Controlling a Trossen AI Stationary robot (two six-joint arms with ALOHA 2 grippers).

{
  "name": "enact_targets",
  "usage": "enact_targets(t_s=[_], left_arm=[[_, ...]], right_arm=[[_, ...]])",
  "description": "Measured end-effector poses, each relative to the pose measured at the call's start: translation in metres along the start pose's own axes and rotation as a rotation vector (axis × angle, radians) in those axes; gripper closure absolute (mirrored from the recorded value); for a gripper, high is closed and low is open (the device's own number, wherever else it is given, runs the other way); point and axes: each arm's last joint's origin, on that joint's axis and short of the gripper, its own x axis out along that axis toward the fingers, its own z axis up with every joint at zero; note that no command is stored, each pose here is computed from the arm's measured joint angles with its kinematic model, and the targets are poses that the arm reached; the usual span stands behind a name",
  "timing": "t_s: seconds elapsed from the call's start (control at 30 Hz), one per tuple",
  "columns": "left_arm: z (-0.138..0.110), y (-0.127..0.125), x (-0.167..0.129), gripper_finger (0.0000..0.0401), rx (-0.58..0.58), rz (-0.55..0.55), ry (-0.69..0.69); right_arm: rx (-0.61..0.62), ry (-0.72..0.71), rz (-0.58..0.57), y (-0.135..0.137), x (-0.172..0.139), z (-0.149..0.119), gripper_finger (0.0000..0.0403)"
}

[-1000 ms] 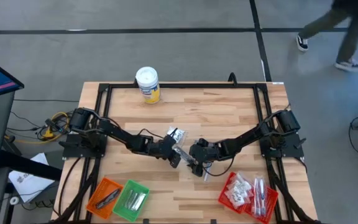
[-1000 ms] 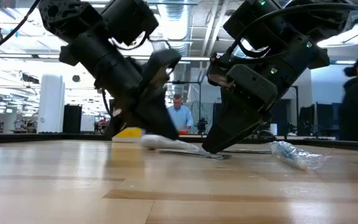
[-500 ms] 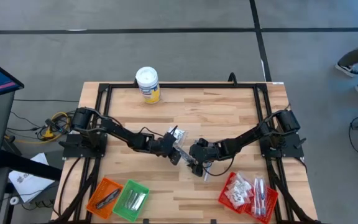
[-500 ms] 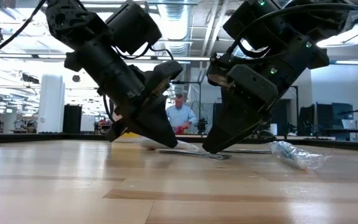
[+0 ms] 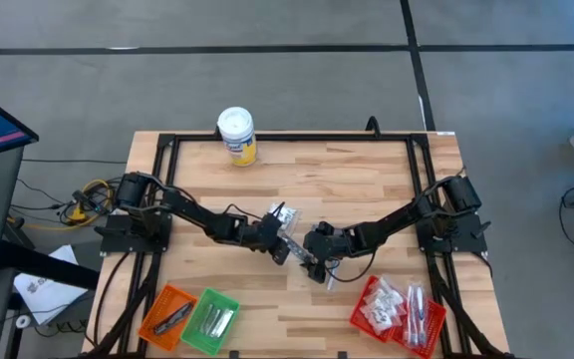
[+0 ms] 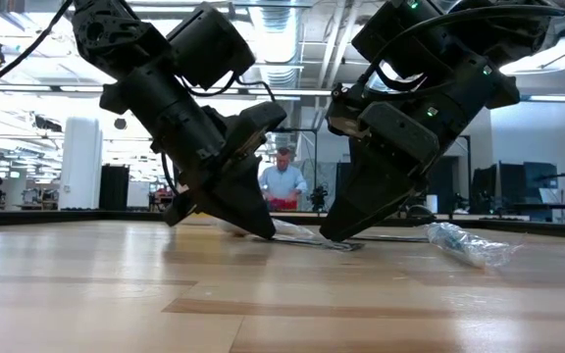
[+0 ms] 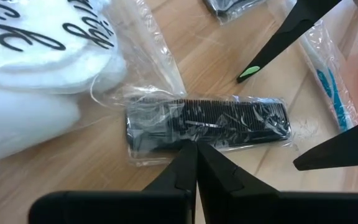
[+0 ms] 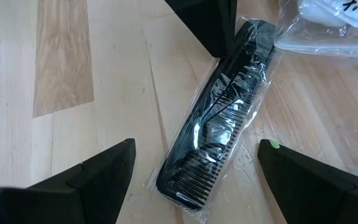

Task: Pick & Place Travel size toiletries
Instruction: Put the black comb into the orange basket

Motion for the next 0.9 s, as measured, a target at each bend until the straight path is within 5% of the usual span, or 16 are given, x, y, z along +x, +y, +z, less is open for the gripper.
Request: enact_targets(t_s=[0.9], left_arm=[[-0.0046, 0.0021, 0.0057, 0.04, -0.016, 0.001, 0.02]], right_arm=[[0.001, 0.011, 0.045, 0.0, 0.0003, 0.0012, 0.01]])
